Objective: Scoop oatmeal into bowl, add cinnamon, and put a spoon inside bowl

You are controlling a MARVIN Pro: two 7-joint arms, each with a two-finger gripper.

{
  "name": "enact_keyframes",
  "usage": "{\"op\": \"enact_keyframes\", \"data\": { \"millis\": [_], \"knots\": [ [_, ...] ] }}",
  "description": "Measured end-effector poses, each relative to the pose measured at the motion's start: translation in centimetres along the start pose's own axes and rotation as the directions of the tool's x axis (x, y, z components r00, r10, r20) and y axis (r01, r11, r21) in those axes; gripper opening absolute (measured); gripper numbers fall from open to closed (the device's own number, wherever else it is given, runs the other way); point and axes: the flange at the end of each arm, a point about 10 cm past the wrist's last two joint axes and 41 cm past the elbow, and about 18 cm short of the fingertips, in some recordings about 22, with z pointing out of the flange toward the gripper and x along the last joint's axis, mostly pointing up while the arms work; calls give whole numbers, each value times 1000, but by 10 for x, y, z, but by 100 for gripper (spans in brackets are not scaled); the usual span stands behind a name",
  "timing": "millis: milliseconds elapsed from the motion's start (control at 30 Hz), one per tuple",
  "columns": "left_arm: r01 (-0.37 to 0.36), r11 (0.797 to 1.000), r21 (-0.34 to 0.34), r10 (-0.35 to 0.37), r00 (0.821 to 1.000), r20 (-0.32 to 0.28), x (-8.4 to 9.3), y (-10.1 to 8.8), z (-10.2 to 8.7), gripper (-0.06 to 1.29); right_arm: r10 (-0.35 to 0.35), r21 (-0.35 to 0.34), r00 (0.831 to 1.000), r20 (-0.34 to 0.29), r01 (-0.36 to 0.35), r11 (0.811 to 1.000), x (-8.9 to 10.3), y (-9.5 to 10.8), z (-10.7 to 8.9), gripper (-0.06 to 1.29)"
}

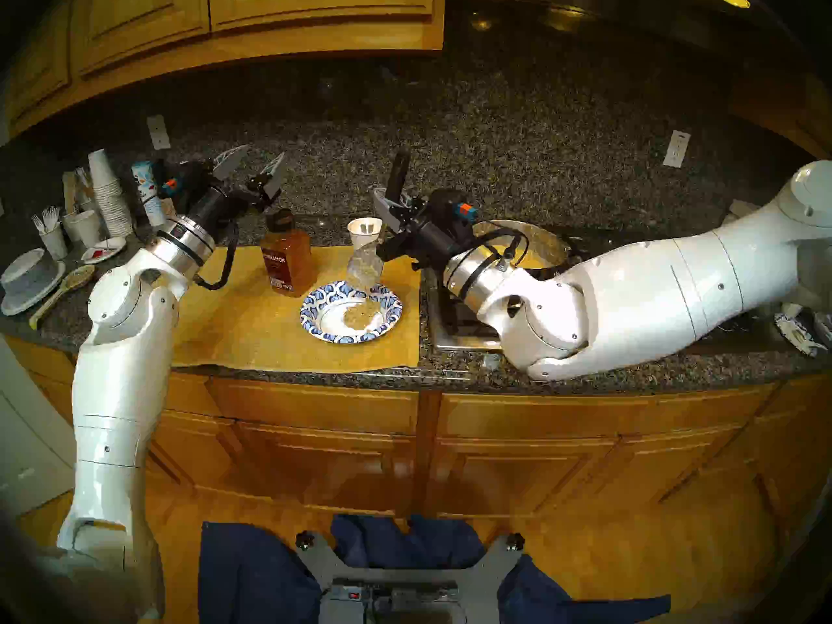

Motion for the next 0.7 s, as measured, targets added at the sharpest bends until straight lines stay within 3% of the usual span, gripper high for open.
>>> {"op": "enact_keyframes", "data": {
  "millis": [167,333,500,700],
  "knots": [
    [0,1000,0,0,1000,1,0,0,0,121,105,-88,994,4,-104,991,10,0,2,-3],
    [-1,1000,0,1,1000,2,0,0,0,121,209,-181,978,3,-205,962,16,3,5,-3],
    [-1,1000,0,1,1000,3,-1,0,-1,121,293,-268,956,-17,-287,920,23,11,7,-3],
    [-1,1000,0,1,1000,5,-1,0,-1,121,390,-382,918,-69,-386,840,36,29,9,-3]
  ]
}}
